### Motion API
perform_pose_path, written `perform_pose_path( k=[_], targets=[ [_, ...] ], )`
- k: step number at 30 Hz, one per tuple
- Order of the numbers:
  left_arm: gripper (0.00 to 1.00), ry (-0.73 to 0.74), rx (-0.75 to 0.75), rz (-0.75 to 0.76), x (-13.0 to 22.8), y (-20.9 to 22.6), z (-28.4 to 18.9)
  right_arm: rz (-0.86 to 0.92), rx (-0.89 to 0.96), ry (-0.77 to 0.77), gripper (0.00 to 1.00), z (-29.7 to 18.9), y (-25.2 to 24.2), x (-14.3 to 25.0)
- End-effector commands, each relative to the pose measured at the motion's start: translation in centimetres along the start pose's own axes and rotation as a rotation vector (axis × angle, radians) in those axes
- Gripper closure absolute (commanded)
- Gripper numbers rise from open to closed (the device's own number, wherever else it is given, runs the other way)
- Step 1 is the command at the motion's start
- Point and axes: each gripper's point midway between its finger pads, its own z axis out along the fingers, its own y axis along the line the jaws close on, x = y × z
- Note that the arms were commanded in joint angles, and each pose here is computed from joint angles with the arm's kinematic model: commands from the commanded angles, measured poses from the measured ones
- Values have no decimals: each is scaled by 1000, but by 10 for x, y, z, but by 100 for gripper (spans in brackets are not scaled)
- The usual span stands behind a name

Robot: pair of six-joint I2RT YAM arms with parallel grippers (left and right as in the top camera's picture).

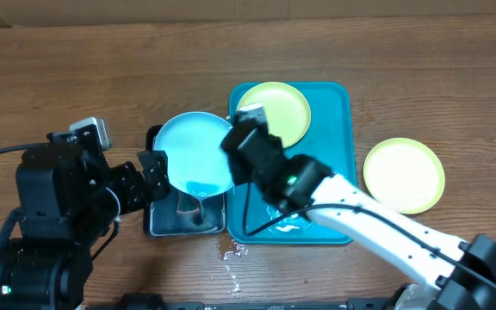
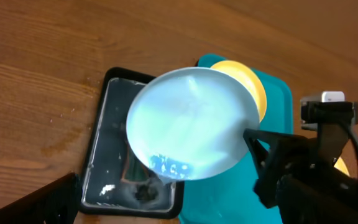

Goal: Clean dirty plates on tray and stack at the side
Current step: 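Lift the lower plate with the right gripper and tilt it over the black tray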

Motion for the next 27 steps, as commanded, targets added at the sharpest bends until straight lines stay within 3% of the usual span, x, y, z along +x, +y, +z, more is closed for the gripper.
perform_pose_path(
  k=[1, 27],
  targets=[
    [0, 1, 8, 19, -1, -2, -3, -15, 149, -146, 96, -14, -10, -24],
    [0, -15, 7, 21, -5, -2, -3, -290, 392, -381, 96, -76, 24, -17]
  ],
)
